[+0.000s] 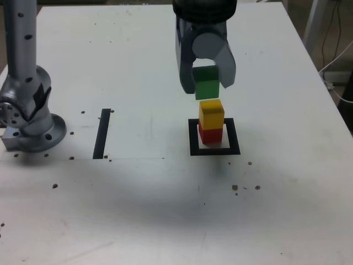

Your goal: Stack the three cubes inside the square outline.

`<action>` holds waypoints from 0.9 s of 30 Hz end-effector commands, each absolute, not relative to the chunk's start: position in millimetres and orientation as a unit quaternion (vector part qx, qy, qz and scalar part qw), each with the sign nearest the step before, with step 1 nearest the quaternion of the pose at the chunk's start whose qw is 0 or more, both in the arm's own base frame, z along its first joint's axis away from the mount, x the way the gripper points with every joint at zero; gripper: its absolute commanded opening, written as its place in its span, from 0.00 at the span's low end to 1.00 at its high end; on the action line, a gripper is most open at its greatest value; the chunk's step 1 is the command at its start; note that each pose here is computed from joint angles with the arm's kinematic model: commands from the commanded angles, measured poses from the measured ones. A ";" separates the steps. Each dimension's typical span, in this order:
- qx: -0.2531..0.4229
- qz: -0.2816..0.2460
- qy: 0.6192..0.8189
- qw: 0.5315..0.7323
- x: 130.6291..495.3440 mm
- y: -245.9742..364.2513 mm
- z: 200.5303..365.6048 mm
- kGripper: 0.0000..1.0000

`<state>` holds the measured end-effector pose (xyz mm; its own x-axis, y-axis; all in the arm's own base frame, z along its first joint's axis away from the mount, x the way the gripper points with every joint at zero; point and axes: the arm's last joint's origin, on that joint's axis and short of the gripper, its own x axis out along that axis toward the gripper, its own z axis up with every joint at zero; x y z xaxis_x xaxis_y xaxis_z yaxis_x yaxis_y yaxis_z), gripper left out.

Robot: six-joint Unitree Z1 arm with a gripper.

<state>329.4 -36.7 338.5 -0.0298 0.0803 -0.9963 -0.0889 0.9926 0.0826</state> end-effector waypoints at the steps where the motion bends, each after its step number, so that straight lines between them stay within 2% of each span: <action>1: -0.005 0.064 0.719 0.692 334.0 -31.9 332.1 0.08; 11: -0.012 0.059 0.724 0.687 342.3 -26.3 315.1 0.09; 27: -0.019 0.057 0.723 0.688 348.0 -23.0 306.3 0.09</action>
<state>346.5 -23.6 309.1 -0.0461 0.0513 -0.9976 -0.1052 0.9929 0.0559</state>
